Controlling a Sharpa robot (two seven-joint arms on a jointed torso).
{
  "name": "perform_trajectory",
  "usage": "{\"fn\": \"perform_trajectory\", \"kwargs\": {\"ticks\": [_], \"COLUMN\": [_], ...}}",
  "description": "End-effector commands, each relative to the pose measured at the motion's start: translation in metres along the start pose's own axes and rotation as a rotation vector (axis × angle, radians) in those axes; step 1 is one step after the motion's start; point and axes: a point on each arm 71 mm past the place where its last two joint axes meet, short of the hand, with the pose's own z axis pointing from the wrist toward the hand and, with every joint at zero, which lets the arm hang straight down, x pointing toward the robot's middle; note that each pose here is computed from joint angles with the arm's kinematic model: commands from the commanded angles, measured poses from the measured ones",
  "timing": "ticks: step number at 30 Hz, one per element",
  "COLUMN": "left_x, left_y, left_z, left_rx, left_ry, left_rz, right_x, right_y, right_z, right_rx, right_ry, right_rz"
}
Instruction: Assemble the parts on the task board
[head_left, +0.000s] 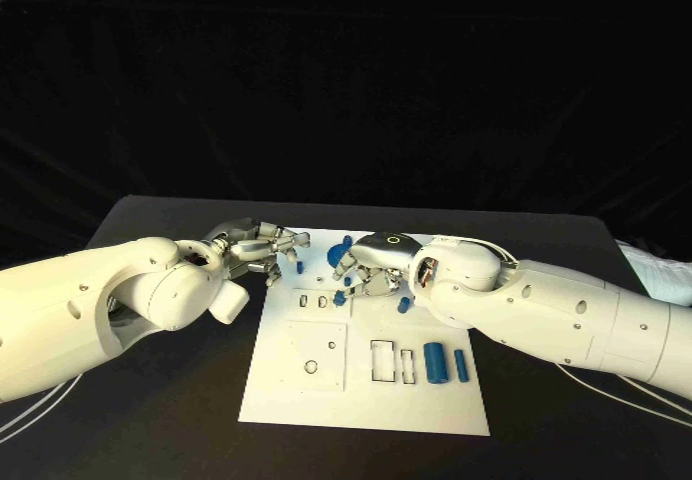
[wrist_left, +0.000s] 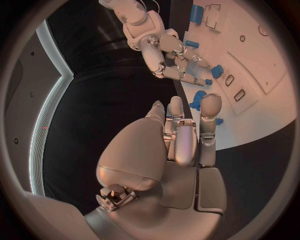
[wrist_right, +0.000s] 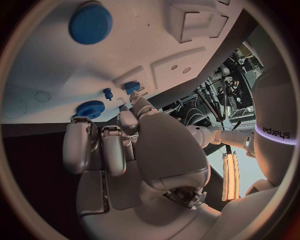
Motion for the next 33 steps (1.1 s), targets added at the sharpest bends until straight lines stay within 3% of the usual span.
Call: {"fn": "perform_trajectory", "kwargs": {"ticks": [1, 7, 24, 33], "left_x": [-0.001, -0.0032, -0.0062, -0.0056], "left_y": [-0.0016, -0.001, -0.0002, -0.0005], "left_z": [-0.0017, -0.0033, -0.004, -0.0035], "left_rx": [0.027, 0.026, 0.024, 0.027], "left_ry": [-0.014, -0.024, -0.029, -0.025], "left_rz": [-0.037, -0.034, -0.023, -0.012], "right_x": [0.0058, 0.008, 0.0081, 0.0101], "right_y": [0.0024, 0.0034, 0.0047, 0.0032], "right_z": [0.0012, 0.0003, -0.0011, -0.0008], "right_rx": [-0.033, -0.047, -0.056, -0.035], "right_ry": [0.061, 0.085, 0.087, 0.117], "right_rz": [-0.034, -0.038, -0.048, -0.06]}}
